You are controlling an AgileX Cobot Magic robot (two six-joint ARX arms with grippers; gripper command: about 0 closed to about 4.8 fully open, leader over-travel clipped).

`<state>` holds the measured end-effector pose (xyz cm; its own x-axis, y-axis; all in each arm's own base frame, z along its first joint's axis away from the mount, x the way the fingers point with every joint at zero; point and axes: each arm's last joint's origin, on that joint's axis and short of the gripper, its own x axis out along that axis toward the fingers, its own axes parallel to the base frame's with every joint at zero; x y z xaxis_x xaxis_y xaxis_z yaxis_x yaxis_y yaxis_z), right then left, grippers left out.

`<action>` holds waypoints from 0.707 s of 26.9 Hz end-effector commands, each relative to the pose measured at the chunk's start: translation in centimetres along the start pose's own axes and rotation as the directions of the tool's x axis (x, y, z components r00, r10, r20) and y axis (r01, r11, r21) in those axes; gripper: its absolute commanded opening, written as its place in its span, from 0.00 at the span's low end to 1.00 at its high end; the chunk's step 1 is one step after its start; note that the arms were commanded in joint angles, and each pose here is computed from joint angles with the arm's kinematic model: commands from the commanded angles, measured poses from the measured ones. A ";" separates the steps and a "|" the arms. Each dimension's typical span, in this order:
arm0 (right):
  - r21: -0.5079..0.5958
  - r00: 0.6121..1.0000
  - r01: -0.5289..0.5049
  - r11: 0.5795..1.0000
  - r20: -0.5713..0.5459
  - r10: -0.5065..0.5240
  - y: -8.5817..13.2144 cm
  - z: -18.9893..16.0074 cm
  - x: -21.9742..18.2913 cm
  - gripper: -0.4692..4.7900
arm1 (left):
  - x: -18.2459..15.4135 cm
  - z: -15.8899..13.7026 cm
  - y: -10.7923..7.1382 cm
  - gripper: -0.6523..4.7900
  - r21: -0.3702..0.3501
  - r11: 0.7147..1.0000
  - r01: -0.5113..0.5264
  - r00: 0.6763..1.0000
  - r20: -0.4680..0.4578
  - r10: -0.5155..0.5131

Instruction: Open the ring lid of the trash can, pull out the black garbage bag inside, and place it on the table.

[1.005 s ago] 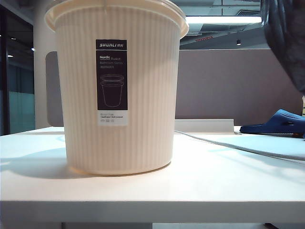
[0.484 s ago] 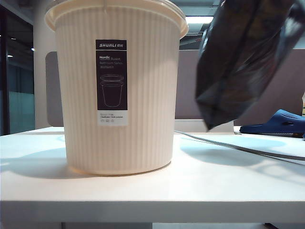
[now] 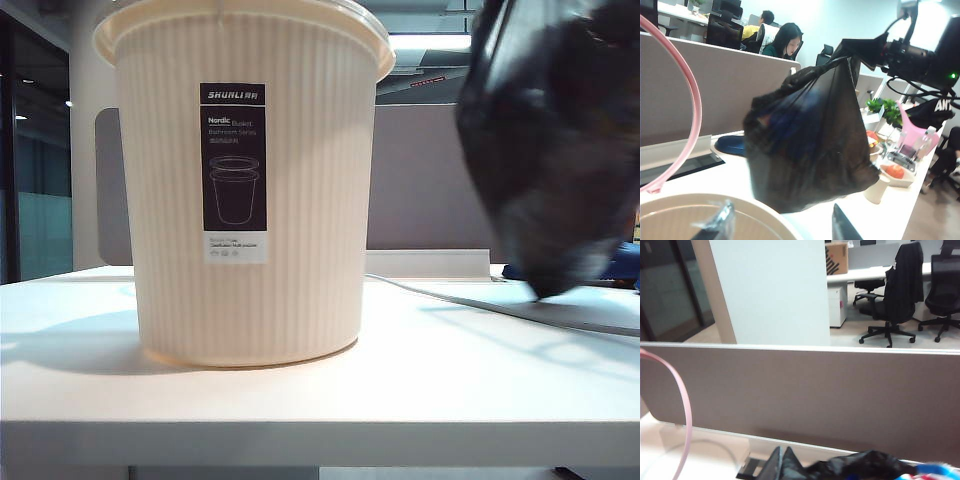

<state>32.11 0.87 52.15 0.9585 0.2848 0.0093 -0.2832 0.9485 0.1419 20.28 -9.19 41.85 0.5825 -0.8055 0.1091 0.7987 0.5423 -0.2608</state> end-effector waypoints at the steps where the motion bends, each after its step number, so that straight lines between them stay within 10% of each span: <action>1: -0.039 1.000 -0.019 0.999 0.018 0.020 0.5 -0.1 0.1 0.09 | -0.1 0.3 -0.3 0.57 0.061 0.998 0.031 1.000 0.003 -0.031; 19: -0.010 0.993 -0.032 0.999 -0.117 0.030 0.1 -5.1 2.4 0.09 | 0.2 0.2 -0.2 0.57 0.136 0.988 0.067 0.998 -0.002 -0.068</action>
<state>34.43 2.34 46.86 0.9380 0.3237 -0.1239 -0.3065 0.9416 0.1391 20.39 -9.40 41.70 0.5335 -0.8398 0.1010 0.8431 0.5184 -0.1431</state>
